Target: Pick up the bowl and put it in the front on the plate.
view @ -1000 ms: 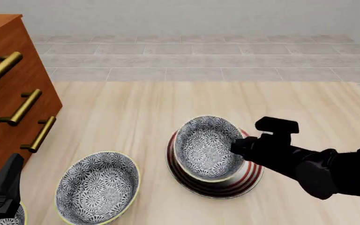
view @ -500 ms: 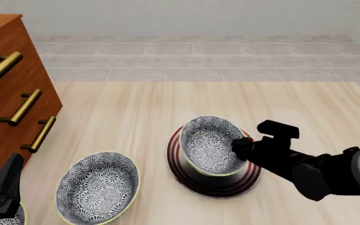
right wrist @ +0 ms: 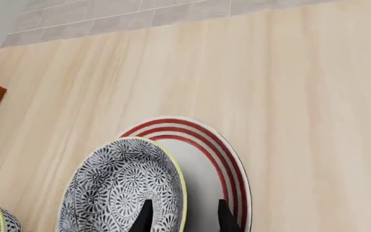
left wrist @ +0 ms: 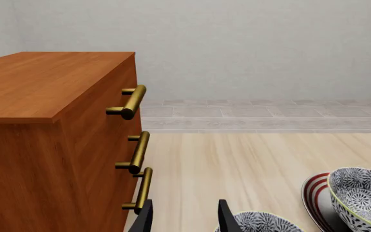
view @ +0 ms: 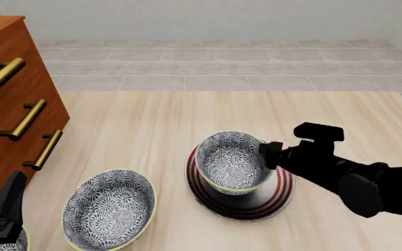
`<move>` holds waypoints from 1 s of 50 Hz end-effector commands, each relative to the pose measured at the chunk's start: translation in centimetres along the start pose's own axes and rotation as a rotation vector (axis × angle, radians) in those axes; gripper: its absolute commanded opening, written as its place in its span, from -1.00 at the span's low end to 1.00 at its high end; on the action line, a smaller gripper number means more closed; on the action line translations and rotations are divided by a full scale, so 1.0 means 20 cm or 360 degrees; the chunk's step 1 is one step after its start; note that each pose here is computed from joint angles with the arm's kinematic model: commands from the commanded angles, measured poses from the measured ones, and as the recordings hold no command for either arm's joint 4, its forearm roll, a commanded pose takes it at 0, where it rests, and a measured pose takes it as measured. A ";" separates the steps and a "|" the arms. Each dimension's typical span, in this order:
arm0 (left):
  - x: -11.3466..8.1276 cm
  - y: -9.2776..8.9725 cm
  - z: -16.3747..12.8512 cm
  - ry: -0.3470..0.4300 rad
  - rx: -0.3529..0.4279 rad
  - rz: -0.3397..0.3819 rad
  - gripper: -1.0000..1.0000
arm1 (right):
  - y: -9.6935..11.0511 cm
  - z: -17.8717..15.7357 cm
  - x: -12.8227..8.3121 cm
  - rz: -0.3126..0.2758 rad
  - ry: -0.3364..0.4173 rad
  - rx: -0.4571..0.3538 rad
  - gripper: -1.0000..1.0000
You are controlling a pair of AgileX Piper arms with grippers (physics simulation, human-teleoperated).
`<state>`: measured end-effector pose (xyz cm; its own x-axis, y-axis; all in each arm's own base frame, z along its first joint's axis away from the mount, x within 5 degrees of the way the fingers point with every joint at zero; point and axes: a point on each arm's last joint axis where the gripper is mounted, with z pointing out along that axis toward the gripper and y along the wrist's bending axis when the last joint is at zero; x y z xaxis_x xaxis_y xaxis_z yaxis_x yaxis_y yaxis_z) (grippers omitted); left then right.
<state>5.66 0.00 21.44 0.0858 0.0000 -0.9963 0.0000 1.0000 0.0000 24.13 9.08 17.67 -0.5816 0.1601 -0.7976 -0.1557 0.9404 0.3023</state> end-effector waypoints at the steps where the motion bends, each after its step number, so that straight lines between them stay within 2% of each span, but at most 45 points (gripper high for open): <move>1: 0.00 0.00 0.00 0.0000 0.0000 0.0000 1.00 | 0.01 -0.04 -0.06 -0.0055 -0.0043 -0.0004 1.00; 5: 0.00 0.00 0.00 0.0000 0.0000 0.0000 1.00 | 0.03 -0.07 -0.08 -0.0090 -0.0062 -0.0016 1.00; 9: 0.00 0.00 0.00 0.0000 0.0000 0.0000 1.00 | 0.05 -0.13 -0.14 -0.0215 -0.0139 -0.0040 1.00; 13: 0.00 0.00 0.00 0.0000 0.0000 0.0000 1.00 | 0.06 -0.18 -0.17 -0.0225 -0.0207 -0.0058 1.00; 17: 0.00 0.00 0.00 0.0000 0.0000 0.0000 1.00 | 0.07 -0.19 -0.19 -0.0325 -0.0238 -0.0059 1.00; 19: 0.00 0.00 0.00 0.0000 0.0000 0.0000 1.00 | 0.08 -0.20 -0.19 -0.0319 -0.0254 -0.0071 1.00; 24: 0.00 0.00 0.00 0.0000 0.0000 0.0000 1.00 | 0.07 -0.23 -0.22 -0.0394 -0.0317 -0.0061 1.00; 28: 0.00 0.00 0.00 0.0000 0.0000 0.0000 1.00 | 0.05 -0.23 -0.22 -0.0390 -0.0344 -0.0042 1.00; 33: 0.00 0.00 0.00 0.0000 0.0000 0.0000 1.00 | 0.04 -0.25 -0.22 -0.0436 -0.0378 -0.0030 1.00; 36: 0.00 0.00 0.00 0.0000 0.0000 0.0000 1.00 | 0.04 -0.26 -0.22 -0.0546 -0.0400 -0.0025 1.00; 40: 0.00 0.00 0.00 0.0000 0.0000 0.0000 1.00 | 0.06 -0.29 -0.22 -0.0645 -0.0425 -0.0045 1.00; 44: 0.00 0.00 0.00 0.0000 0.0000 0.0000 1.00 | 0.03 -0.32 -0.24 -0.0671 -0.0505 0.0008 1.00; 49: 0.00 0.00 0.00 0.0000 0.0000 0.0000 1.00 | 0.01 -0.36 -0.23 -0.0634 -0.0563 0.0015 1.00; 50: 0.00 0.00 0.00 0.0000 0.0000 0.0000 1.00 | 0.02 -0.39 -0.22 -0.0608 -0.0588 -0.0016 1.00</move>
<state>5.66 0.00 21.44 0.0858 0.0000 -0.9963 0.0000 1.0000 0.0000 21.80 7.16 24.58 -0.2407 -0.0984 -0.9656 -0.3164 0.9484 -0.0178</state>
